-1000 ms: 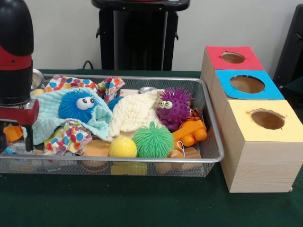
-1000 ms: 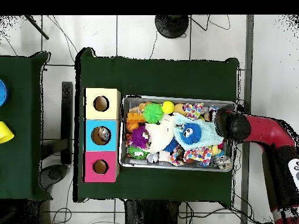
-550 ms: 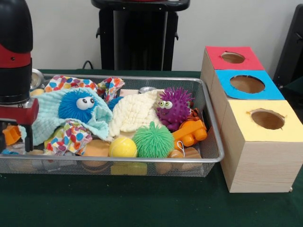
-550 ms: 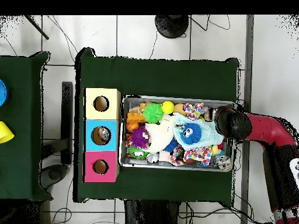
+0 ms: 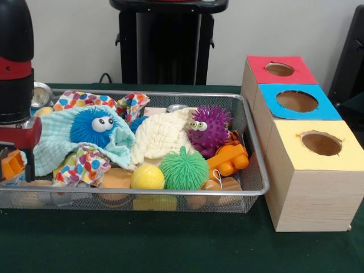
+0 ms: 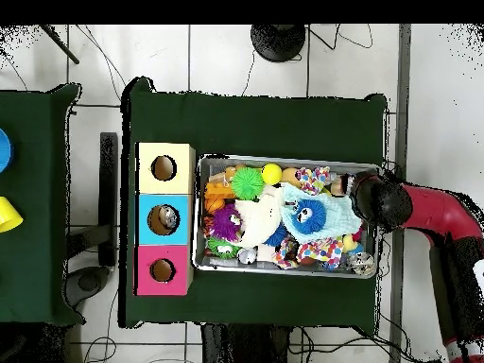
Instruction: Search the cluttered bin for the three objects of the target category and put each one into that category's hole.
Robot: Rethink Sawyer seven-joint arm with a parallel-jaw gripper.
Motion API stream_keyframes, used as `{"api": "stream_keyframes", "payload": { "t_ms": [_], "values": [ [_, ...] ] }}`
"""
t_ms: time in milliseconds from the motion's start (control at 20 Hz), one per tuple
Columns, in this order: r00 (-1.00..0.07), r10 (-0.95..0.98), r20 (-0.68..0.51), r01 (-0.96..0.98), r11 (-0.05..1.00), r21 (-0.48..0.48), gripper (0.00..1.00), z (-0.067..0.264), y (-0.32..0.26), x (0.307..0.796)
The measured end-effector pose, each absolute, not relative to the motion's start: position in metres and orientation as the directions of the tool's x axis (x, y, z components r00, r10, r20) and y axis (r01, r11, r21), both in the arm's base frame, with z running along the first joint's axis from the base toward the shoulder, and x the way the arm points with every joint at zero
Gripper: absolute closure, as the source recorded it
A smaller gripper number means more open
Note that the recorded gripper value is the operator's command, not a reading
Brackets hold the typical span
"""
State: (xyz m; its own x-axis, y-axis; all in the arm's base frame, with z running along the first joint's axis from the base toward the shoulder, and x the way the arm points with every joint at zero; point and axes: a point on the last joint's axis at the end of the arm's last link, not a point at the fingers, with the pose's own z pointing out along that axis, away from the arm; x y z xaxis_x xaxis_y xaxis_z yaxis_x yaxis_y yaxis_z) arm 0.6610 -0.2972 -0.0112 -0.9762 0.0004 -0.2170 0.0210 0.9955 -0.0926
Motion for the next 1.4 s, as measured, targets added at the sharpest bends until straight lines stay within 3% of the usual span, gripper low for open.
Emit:
{"api": "stream_keyframes", "payload": {
  "t_ms": [1400],
  "values": [
    [-0.972, -0.057, -0.228, -0.026, 0.99, -0.135, 0.0, -0.0024, -0.292, 0.6671]
  ]
}}
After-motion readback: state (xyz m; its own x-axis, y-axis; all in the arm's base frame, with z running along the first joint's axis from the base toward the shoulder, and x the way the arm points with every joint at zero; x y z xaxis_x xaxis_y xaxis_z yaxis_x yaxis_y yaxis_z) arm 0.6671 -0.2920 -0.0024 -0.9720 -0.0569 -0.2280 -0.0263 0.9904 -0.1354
